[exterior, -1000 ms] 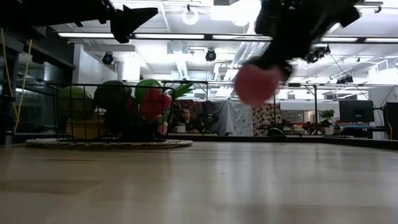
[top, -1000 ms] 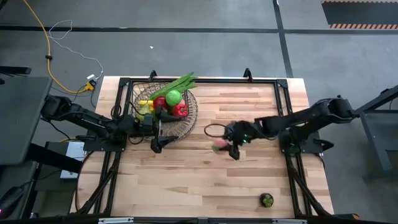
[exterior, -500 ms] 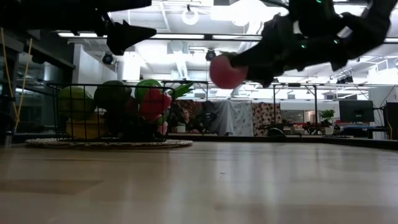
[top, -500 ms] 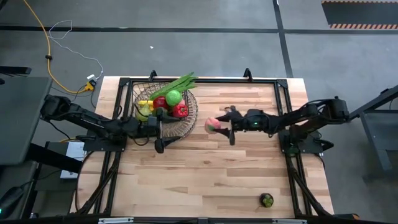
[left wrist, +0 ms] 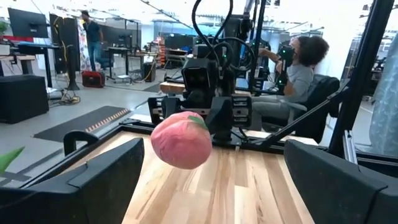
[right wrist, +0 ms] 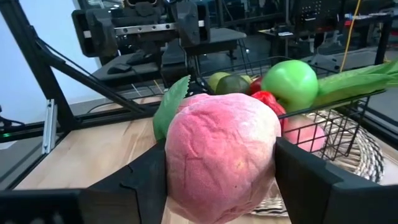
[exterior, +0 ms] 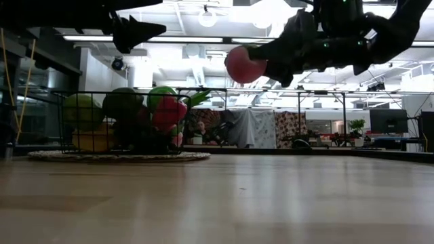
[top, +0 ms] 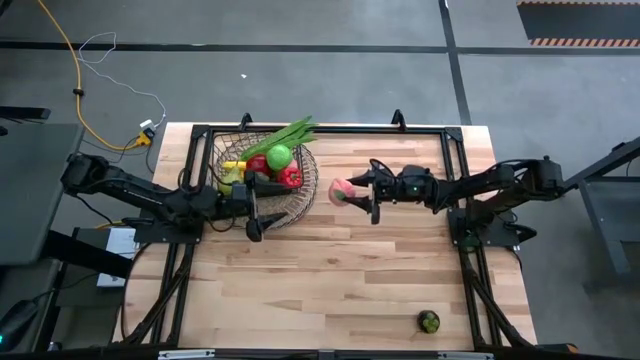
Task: Build produce basket
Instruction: Put the peach into the wire basket
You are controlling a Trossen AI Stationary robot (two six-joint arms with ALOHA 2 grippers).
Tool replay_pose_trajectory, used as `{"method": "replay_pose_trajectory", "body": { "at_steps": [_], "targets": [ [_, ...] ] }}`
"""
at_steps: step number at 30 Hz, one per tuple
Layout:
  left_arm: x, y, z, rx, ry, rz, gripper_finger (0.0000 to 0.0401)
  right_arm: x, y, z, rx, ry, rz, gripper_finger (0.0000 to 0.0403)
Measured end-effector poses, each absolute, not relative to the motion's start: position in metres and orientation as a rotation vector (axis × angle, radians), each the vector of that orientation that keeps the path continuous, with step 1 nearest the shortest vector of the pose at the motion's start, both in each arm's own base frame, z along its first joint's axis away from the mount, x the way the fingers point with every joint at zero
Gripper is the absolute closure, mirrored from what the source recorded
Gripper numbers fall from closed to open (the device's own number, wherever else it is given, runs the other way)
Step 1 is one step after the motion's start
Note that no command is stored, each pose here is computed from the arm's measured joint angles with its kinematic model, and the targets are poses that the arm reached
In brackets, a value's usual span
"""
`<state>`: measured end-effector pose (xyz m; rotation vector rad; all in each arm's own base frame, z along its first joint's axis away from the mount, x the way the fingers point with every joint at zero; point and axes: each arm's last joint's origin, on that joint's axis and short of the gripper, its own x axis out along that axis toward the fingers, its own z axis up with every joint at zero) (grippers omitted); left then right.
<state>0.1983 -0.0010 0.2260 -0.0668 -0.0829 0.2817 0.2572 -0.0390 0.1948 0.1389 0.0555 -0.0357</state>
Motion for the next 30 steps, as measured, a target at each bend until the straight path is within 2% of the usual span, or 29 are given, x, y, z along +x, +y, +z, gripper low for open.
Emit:
{"method": "replay_pose_trajectory", "body": {
  "at_steps": [18, 22, 30],
  "targets": [
    [0.198, -0.001, 0.226, -0.082, -0.085, 0.281, 0.0025, 0.258, -0.035, 0.196, 0.120, 0.043, -0.024, 0.0171],
    [0.197, 0.001, 0.226, -0.104, -0.089, 0.350, 0.0025, 0.258, -0.035, 0.196, 0.121, 0.046, -0.024, 0.0171],
    [0.175, -0.007, 0.245, -0.110, -0.151, 0.340, 0.0025, 0.259, -0.037, 0.190, 0.149, 0.086, -0.082, 0.0171]
  ]
}}
